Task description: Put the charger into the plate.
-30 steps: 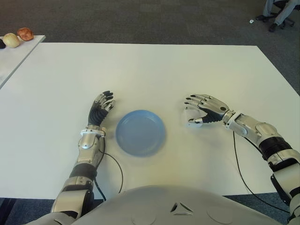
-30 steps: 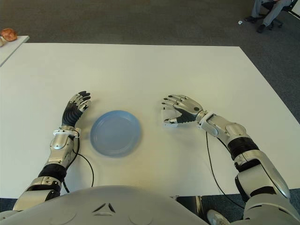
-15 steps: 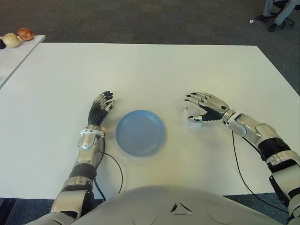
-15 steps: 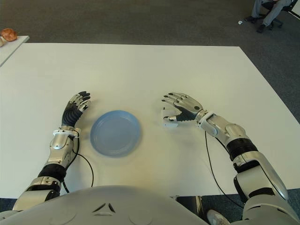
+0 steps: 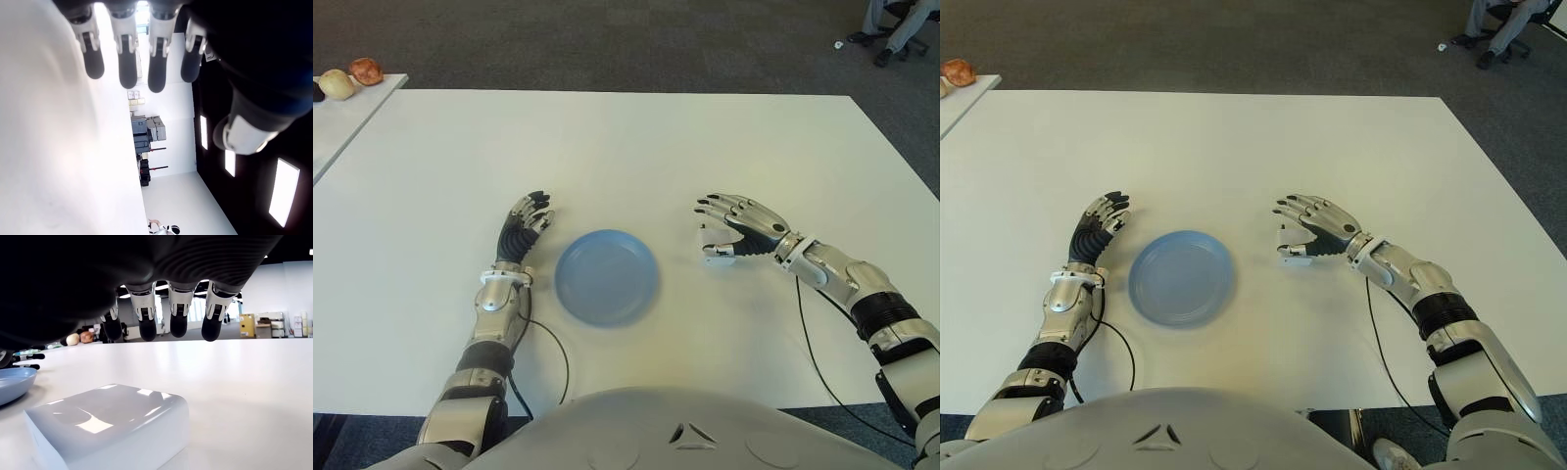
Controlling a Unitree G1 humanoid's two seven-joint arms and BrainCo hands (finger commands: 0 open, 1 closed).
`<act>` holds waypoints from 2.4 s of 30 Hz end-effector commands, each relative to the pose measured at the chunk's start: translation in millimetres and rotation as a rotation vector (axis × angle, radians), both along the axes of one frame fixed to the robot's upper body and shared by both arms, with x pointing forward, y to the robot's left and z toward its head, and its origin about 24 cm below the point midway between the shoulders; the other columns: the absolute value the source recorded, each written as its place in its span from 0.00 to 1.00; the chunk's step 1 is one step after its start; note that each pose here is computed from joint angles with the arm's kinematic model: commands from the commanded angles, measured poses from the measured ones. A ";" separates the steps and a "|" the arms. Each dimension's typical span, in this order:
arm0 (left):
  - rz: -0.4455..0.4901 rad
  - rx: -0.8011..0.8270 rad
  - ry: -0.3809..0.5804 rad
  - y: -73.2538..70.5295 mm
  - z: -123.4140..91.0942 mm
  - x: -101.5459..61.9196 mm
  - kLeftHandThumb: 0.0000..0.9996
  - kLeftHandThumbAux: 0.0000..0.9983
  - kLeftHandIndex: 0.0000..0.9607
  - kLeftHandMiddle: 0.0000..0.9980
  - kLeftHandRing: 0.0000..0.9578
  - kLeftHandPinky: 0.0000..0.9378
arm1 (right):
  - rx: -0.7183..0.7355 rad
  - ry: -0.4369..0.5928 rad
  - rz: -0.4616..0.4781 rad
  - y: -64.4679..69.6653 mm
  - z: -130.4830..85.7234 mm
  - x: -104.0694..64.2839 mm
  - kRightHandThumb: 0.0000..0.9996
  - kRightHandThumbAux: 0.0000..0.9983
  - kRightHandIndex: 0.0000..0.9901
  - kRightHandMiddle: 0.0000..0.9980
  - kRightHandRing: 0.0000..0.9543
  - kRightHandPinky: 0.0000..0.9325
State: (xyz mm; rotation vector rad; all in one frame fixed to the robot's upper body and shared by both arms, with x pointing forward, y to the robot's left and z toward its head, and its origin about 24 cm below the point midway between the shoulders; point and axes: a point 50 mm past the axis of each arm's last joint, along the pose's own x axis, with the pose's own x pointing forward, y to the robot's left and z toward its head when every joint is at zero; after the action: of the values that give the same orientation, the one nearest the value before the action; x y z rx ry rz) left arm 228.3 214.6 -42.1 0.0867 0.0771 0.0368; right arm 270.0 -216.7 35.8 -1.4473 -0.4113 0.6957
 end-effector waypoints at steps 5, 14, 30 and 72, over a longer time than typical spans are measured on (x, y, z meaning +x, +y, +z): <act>0.039 -0.030 0.269 1.1 -45.8 -44.0 0.00 0.62 0.23 0.24 0.23 0.23 | -0.005 0.029 -0.010 -1.5 -3.3 -6.1 0.22 0.12 0.00 0.00 0.00 0.00; 0.041 -0.021 0.275 0.8 -46.2 -44.0 0.00 0.62 0.22 0.23 0.22 0.22 | -0.023 0.051 -0.008 -2.0 -4.7 -9.6 0.22 0.12 0.00 0.00 0.00 0.00; 0.038 -0.024 0.279 5.4 -45.1 -45.0 0.00 0.61 0.21 0.21 0.21 0.21 | -0.045 0.068 0.006 0.7 -9.0 -13.0 0.22 0.13 0.00 0.00 0.00 0.00; 0.036 -0.042 0.291 21.2 -42.5 -51.8 0.00 0.61 0.23 0.24 0.23 0.22 | -0.032 0.041 -0.041 1.6 -32.0 -8.2 0.22 0.15 0.00 0.00 0.00 0.00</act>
State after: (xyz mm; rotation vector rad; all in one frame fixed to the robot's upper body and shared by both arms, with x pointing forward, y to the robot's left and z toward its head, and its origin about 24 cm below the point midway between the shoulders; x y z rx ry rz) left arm 219.1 237.6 -42.1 0.1047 0.1093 0.0376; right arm 261.9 -217.5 7.6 -1.4650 -0.3390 0.6876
